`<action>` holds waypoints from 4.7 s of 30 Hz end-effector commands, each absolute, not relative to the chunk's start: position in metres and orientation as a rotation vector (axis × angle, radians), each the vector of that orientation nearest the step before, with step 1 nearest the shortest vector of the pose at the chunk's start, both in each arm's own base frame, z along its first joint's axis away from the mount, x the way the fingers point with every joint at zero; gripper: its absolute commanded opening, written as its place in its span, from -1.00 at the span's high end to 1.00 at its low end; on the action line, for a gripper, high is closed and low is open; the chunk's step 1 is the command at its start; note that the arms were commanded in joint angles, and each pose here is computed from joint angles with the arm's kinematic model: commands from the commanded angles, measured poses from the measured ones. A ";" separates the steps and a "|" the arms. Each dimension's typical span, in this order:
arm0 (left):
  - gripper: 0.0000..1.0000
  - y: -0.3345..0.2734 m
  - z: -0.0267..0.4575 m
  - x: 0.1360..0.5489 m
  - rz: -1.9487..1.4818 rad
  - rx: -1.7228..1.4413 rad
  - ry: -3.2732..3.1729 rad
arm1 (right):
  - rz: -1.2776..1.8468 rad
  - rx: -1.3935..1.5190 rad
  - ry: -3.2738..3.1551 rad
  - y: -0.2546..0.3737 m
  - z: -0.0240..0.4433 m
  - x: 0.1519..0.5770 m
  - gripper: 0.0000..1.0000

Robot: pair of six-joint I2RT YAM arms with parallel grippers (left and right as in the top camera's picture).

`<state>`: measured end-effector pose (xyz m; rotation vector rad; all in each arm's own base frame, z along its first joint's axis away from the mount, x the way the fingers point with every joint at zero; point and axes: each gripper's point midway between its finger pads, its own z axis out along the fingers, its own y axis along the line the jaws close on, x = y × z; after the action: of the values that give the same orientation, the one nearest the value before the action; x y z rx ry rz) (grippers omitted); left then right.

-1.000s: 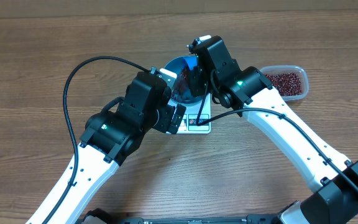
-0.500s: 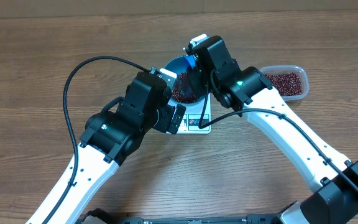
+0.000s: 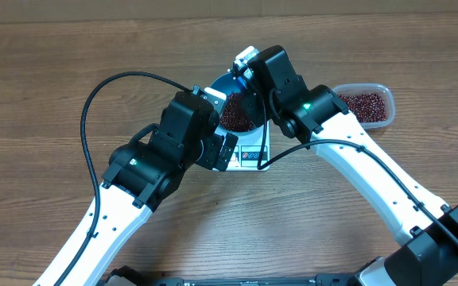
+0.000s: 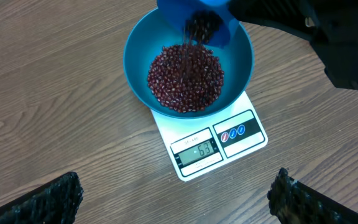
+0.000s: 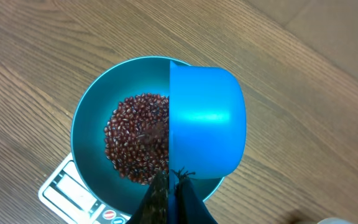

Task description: Scoop item into bowl and weigh 150g on scale

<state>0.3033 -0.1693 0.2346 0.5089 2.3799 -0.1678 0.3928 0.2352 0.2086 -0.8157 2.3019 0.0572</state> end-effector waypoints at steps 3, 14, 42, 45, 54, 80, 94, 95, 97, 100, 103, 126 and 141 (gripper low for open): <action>-0.99 -0.171 0.247 0.304 -0.181 0.517 2.347 | 0.057 -0.834 2.194 0.237 0.247 0.397 0.92; -0.99 -0.169 0.244 0.301 -0.174 0.521 2.363 | 0.105 -0.725 2.231 0.237 0.248 0.397 0.93; -0.99 -0.169 0.244 0.301 -0.177 0.518 2.364 | -0.125 -0.016 2.362 0.090 0.274 0.397 0.93; -0.99 -0.169 0.244 0.301 -0.177 0.518 2.365 | -0.269 0.052 2.392 0.057 0.269 0.391 0.93; -0.99 -0.169 0.244 0.301 -0.176 0.518 2.363 | -0.444 0.142 2.486 0.009 0.253 0.375 0.93; -0.99 -0.169 0.244 0.301 -0.175 0.521 2.363 | -0.662 0.106 2.679 -0.002 0.156 0.407 0.93; -0.99 -0.169 0.244 0.301 -0.177 0.518 2.364 | -0.512 0.113 2.786 -0.017 0.130 0.412 0.92; -1.00 -0.169 0.244 0.301 -0.176 0.517 2.364 | -0.488 0.104 2.792 -0.014 0.129 0.412 0.93; -0.99 -0.169 0.244 0.301 -0.176 0.517 2.364 | -0.441 0.096 2.798 -0.009 0.128 0.413 0.93; -0.99 -0.169 0.244 0.301 -0.177 0.518 2.365 | -0.388 0.083 2.812 -0.002 0.125 0.413 0.93; -0.99 -0.169 0.244 0.301 -0.176 0.518 2.365 | -0.299 0.026 2.834 0.009 0.122 0.413 0.93; -0.99 -0.166 0.240 0.297 -0.166 0.525 2.391 | 0.495 0.226 2.770 0.010 0.136 0.422 0.93; -0.99 -0.167 0.240 0.297 -0.166 0.525 2.387 | 0.728 0.457 2.735 -0.033 0.139 0.406 0.93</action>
<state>0.2956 -0.1645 0.2271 0.5223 2.4245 -0.1496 0.4028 -0.0307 0.1309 0.4437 2.7712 0.6534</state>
